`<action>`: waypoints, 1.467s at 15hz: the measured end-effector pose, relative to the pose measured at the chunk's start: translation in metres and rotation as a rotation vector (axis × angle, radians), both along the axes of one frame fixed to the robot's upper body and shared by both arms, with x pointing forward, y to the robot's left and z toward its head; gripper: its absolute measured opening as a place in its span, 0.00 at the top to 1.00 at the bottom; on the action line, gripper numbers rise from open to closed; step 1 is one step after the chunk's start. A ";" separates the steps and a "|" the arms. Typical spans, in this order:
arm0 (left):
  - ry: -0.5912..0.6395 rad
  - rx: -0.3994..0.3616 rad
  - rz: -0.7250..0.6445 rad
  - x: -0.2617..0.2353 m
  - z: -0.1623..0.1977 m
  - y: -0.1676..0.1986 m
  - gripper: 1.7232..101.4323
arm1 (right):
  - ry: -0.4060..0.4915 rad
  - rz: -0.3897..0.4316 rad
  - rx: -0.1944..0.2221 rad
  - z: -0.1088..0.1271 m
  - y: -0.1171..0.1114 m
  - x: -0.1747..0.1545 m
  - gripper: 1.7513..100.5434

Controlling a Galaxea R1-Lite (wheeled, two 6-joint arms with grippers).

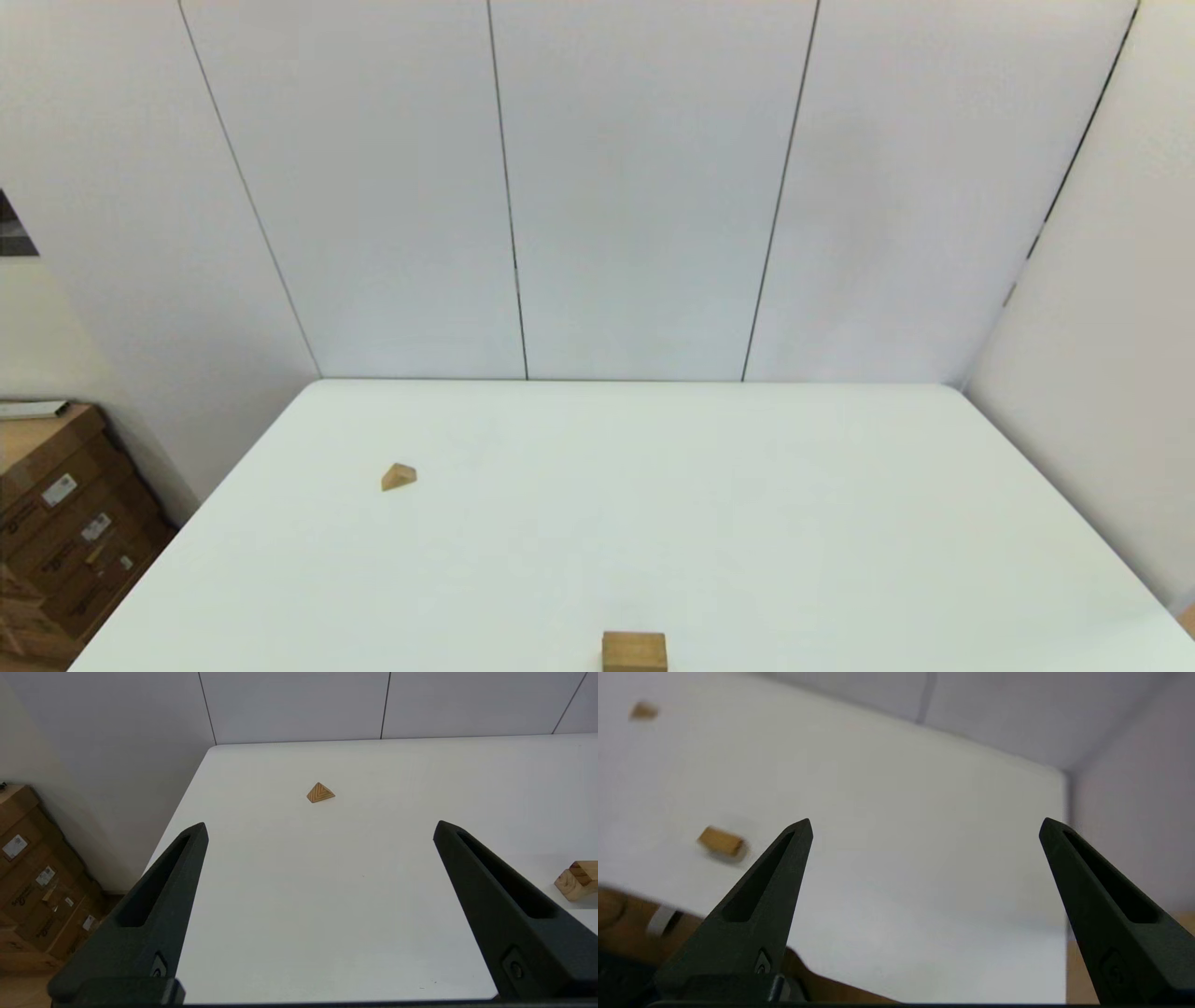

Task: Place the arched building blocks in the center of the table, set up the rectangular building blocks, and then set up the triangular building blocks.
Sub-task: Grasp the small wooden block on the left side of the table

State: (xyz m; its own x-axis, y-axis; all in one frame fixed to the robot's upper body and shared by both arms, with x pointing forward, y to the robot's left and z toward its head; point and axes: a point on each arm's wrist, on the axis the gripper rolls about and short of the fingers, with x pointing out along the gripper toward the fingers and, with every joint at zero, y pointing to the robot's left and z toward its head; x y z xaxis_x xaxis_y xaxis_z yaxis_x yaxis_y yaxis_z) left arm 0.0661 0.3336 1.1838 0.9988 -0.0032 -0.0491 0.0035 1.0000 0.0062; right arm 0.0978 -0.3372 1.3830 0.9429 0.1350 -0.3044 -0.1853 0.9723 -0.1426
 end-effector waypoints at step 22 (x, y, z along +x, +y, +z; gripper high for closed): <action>-0.016 0.007 0.004 0.000 0.001 0.000 0.04 | -0.178 -0.172 0.137 -0.200 0.000 -0.036 0.03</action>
State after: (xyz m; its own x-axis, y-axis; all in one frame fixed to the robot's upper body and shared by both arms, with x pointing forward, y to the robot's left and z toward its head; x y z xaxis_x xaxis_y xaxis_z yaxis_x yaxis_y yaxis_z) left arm 0.0664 0.3337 1.1850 0.9995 0.0006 -0.0328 -0.0002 0.9999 0.0135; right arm 0.0616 -0.3368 1.1831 0.9926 -0.0032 -0.1216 0.0003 0.9997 -0.0237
